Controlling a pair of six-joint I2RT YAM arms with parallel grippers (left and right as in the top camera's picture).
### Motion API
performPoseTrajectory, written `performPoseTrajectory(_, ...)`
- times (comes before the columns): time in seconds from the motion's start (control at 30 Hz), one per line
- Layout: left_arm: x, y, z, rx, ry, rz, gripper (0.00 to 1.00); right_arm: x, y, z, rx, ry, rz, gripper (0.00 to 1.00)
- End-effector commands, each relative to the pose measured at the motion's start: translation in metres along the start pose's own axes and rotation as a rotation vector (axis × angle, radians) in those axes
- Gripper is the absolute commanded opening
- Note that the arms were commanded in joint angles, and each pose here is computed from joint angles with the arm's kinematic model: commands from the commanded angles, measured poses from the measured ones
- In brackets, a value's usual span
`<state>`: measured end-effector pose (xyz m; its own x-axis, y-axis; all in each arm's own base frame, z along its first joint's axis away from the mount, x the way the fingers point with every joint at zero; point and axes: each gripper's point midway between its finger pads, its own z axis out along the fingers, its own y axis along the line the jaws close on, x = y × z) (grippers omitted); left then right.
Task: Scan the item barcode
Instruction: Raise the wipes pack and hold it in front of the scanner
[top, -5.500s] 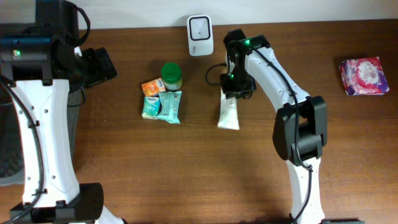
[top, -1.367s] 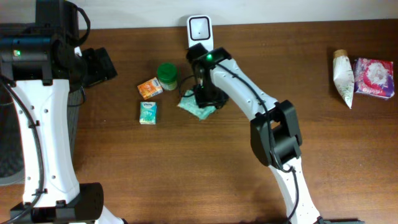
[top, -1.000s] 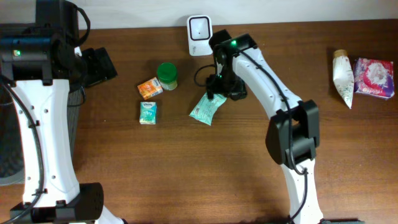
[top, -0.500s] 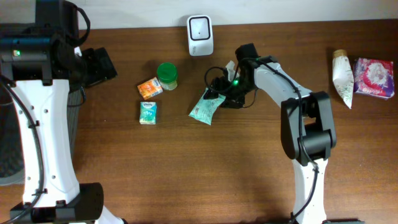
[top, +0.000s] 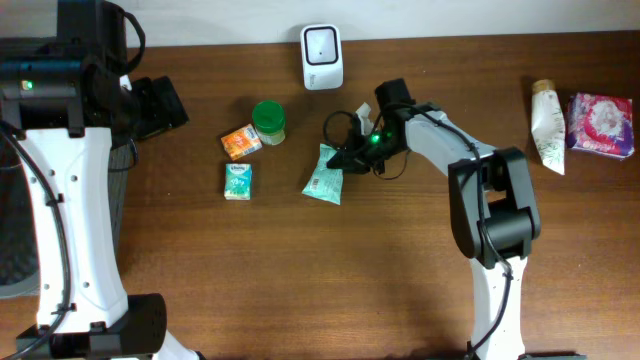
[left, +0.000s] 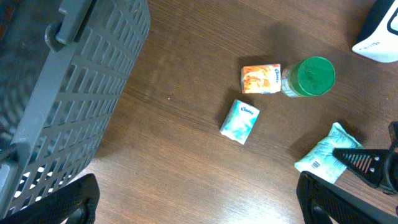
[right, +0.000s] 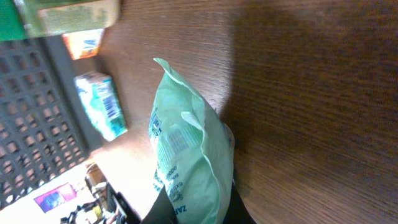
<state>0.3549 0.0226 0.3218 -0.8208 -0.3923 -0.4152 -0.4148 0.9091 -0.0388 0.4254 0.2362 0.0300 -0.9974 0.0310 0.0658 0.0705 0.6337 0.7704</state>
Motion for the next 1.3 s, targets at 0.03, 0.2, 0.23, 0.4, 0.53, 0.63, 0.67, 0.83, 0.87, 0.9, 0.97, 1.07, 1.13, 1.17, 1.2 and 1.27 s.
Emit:
performPoseTrajectory(0.03,0.000,0.002,-0.007,0.003,-0.017,-0.010,0.99,-0.021,0.094,-0.086,-0.275,-0.118,-0.300,0.04)
performPoseTrajectory(0.2,0.000,0.002,-0.006,0.002,-0.017,-0.010,0.99,0.008,0.163,-0.127,-0.610,-0.097,-0.699,0.04)
performPoseTrajectory(0.23,0.000,0.002,-0.006,0.002,-0.017,-0.010,0.99,0.012,0.166,-0.130,-0.643,-0.083,-0.704,0.04)
performPoseTrajectory(0.4,0.000,0.002,-0.006,0.002,-0.017,-0.010,0.99,-0.009,0.140,-0.112,-0.433,-0.148,-0.643,0.04)
performPoseTrajectory(0.53,0.000,0.002,-0.006,0.002,-0.017,-0.010,0.99,-0.010,0.131,-0.099,-0.340,-0.167,-0.735,0.04)
performPoseTrajectory(0.63,0.000,0.002,-0.006,0.002,-0.017,-0.010,0.99,-0.010,0.135,-0.098,-0.243,-0.193,-0.755,0.04)
performPoseTrajectory(0.67,0.000,0.002,-0.006,0.002,-0.017,-0.010,0.99,-0.010,0.137,-0.101,-0.197,-0.208,-0.758,0.04)
performPoseTrajectory(0.83,0.000,0.002,-0.006,0.002,-0.016,-0.010,0.99,-0.012,0.133,-0.101,-0.063,-0.234,-0.688,0.04)
performPoseTrajectory(0.87,0.000,0.002,-0.007,0.003,-0.017,-0.010,0.99,-0.010,0.138,-0.105,-0.069,-0.240,-0.665,0.04)
performPoseTrajectory(0.9,0.000,0.002,-0.006,0.002,-0.017,-0.010,0.99,-0.006,0.144,-0.110,-0.081,-0.242,-0.671,0.04)
performPoseTrajectory(0.97,0.000,0.002,-0.006,0.003,-0.017,-0.010,0.99,0.006,0.158,-0.124,-0.089,-0.249,-0.679,0.04)
performPoseTrajectory(1.07,0.000,0.002,-0.006,0.002,-0.017,-0.010,0.99,0.020,0.170,-0.139,-0.103,-0.252,-0.564,0.04)
performPoseTrajectory(1.13,0.000,0.002,-0.006,0.002,-0.017,-0.010,0.99,0.022,0.168,-0.138,-0.103,-0.238,-0.533,0.04)
performPoseTrajectory(1.17,0.000,0.002,-0.006,0.002,-0.017,-0.010,0.99,0.023,0.167,-0.138,-0.104,-0.233,-0.516,0.04)
performPoseTrajectory(1.2,0.000,0.002,-0.006,0.002,-0.017,-0.010,0.99,0.023,0.167,-0.138,-0.104,-0.233,-0.516,0.04)
performPoseTrajectory(1.27,0.000,0.002,-0.006,0.002,-0.017,-0.010,0.99,0.024,0.167,-0.138,-0.107,-0.228,-0.466,0.04)
